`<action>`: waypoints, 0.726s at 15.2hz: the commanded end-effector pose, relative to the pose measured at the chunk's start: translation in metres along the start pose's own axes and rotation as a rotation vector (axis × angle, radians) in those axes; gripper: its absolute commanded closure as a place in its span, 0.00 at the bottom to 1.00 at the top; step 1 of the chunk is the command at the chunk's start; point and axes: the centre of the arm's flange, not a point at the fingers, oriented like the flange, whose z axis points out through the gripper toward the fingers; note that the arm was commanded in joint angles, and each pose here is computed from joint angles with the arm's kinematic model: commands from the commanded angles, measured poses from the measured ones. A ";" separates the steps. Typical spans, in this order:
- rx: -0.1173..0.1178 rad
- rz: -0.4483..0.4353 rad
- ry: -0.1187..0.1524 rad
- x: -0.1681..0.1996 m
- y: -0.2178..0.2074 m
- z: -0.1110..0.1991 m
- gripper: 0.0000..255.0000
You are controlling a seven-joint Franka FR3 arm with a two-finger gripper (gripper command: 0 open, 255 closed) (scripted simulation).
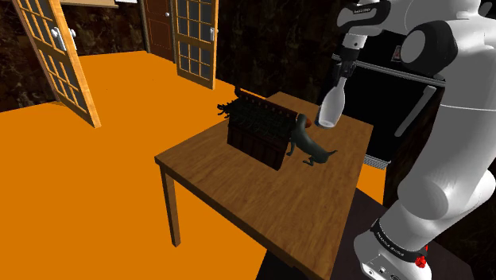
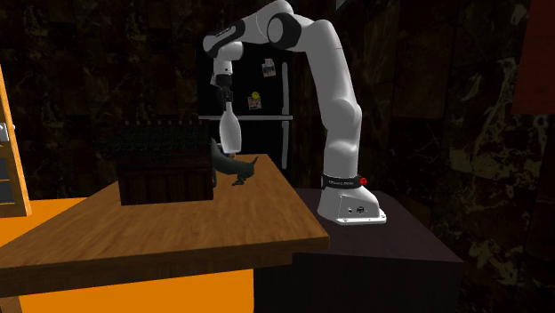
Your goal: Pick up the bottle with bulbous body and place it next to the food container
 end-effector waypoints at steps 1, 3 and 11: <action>0.000 0.000 0.001 0.001 -0.001 0.010 1.00; 0.000 0.000 0.001 0.002 -0.001 0.021 1.00; 0.000 0.000 0.001 0.004 -0.001 0.063 1.00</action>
